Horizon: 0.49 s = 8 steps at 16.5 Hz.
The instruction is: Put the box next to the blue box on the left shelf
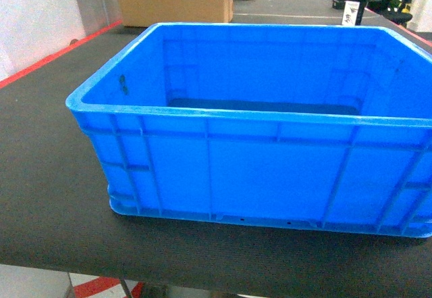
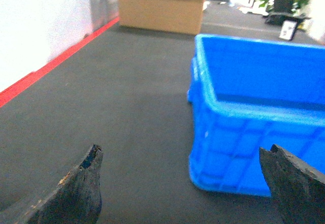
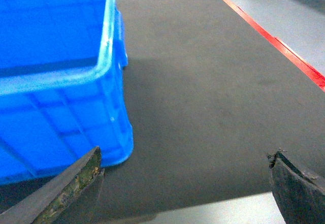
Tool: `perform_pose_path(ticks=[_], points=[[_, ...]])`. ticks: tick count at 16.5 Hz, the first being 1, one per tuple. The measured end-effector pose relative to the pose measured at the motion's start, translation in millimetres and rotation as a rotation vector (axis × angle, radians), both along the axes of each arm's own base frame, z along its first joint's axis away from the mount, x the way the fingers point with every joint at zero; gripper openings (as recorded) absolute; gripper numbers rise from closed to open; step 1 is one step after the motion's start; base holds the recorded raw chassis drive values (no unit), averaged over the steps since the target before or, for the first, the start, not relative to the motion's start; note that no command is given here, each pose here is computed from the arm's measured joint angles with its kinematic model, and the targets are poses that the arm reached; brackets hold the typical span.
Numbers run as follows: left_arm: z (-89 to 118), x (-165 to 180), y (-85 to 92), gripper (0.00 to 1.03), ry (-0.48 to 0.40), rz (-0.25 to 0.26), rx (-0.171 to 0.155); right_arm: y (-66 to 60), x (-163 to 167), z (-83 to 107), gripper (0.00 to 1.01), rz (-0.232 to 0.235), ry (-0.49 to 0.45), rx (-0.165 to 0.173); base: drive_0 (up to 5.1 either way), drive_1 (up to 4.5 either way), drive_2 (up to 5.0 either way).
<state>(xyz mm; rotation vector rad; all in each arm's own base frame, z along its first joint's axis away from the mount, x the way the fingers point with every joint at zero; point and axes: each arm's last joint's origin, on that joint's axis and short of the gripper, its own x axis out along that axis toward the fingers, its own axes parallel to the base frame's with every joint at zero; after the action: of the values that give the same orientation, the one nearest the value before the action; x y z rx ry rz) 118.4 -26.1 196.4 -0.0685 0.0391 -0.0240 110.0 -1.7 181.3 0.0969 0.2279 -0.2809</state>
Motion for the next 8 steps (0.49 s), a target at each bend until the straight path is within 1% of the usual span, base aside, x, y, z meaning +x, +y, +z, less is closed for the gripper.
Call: perform_pose_path(ticks=[1,2,3,4,5,6,7,8], points=[[34,27,-11.8,0.98,-0.061,-0.050,-0.010,-7.4,23,32.2,0.98,0.018,-0.059,0.048,0.0,0.00,0.0],[63,103,-23.2,0.98,0.039,-0.044,0.027,-14.7,89,80.7,0.98,0.112,-0.051,0.088,0.0,0.00,0.0],[62,147,-33.4,0.98,0.161,-0.045,0.071,-16.9,136,82.0,0.98,0.152,0.073,0.116,0.0,0.00,0.0],[66,165,-37.7,0.98,0.209,-0.047,0.089,-18.2,157,84.2,0.98,0.155,0.111,0.122,0.0,0.00,0.0],[69,179,-41.5,0.98,0.255,-0.052,0.114,-19.4,173,86.8,0.98,0.160,0.127,0.128,0.0,0.00,0.0],[70,189,-44.2,0.98,0.292,-0.051,0.128,-24.1,190,86.5,0.98,0.147,0.141,0.143,0.0,0.00,0.0],[68,200,-47.7,0.98,0.330,-0.057,0.148,-24.8,205,79.6,0.98,0.153,0.179,0.163,0.0,0.00,0.0],[65,208,-51.1,0.98,0.371,-0.064,0.165,-22.7,216,67.8,0.98,0.159,0.232,0.177,0.0,0.00,0.0]])
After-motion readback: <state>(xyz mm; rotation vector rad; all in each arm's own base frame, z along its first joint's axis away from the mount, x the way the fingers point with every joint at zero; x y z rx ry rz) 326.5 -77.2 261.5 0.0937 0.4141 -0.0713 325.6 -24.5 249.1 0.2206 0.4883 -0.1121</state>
